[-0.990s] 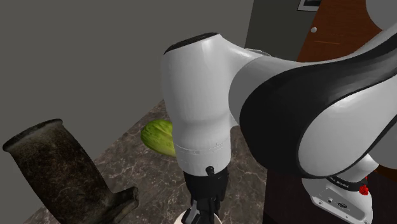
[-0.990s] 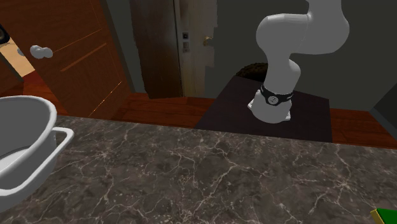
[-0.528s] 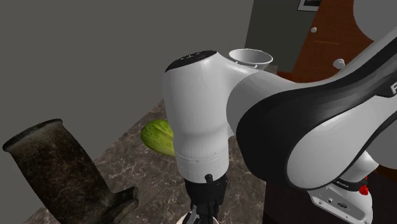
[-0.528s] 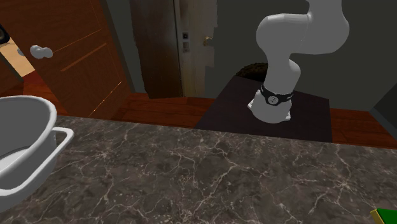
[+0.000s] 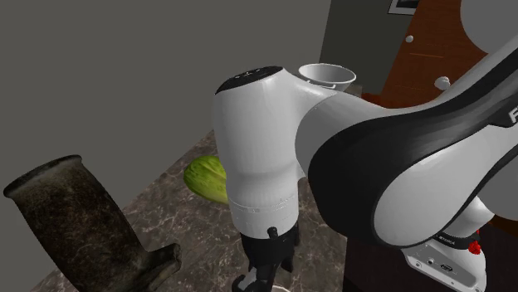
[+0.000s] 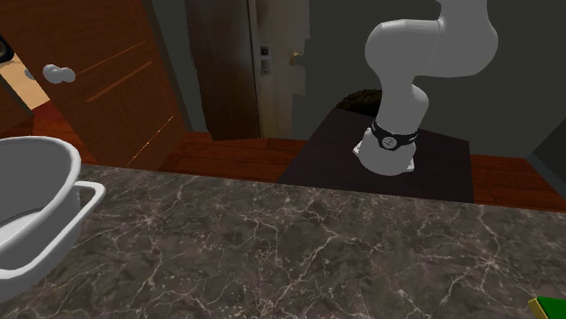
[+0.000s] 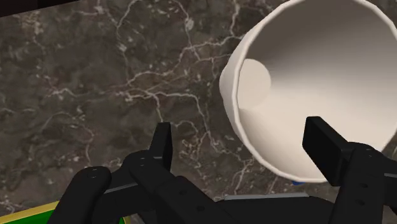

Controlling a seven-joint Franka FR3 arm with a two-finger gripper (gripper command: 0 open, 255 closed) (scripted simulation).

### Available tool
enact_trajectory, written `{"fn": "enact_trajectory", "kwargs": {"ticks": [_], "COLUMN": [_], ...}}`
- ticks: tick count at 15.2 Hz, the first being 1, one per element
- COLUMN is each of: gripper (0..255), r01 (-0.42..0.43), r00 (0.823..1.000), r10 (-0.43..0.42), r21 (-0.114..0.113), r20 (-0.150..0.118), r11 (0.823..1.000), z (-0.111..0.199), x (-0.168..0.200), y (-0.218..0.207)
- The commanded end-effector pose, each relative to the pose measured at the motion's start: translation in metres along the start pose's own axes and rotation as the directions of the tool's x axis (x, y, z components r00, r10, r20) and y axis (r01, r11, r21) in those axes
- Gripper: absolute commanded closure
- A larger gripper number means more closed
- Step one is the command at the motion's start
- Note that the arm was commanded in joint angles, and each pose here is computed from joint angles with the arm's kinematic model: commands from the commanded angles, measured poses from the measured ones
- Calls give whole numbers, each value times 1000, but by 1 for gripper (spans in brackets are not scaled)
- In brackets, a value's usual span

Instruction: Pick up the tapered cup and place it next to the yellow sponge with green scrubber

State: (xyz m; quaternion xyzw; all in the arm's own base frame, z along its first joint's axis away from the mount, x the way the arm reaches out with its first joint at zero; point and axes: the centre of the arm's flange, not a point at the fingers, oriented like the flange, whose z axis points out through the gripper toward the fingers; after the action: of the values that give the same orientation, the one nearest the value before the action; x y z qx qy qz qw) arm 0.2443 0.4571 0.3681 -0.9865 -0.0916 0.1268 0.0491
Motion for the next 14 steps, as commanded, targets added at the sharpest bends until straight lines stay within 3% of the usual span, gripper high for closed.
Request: {"fn": "enact_trajectory", "kwargs": {"ticks": [1,2,6,14], "gripper": [0,0,0,0], "r01": [0,0,0,0], "r00": [1000,1000,1000,1000], "r10": [0,0,0,0], "r21": [0,0,0,0], "r20": [0,0,0,0], "r11": [1000,1000,1000,1000], "z": [0,0,-50,-50], "x": [0,0,0,0], "y": [0,0,0,0]}}
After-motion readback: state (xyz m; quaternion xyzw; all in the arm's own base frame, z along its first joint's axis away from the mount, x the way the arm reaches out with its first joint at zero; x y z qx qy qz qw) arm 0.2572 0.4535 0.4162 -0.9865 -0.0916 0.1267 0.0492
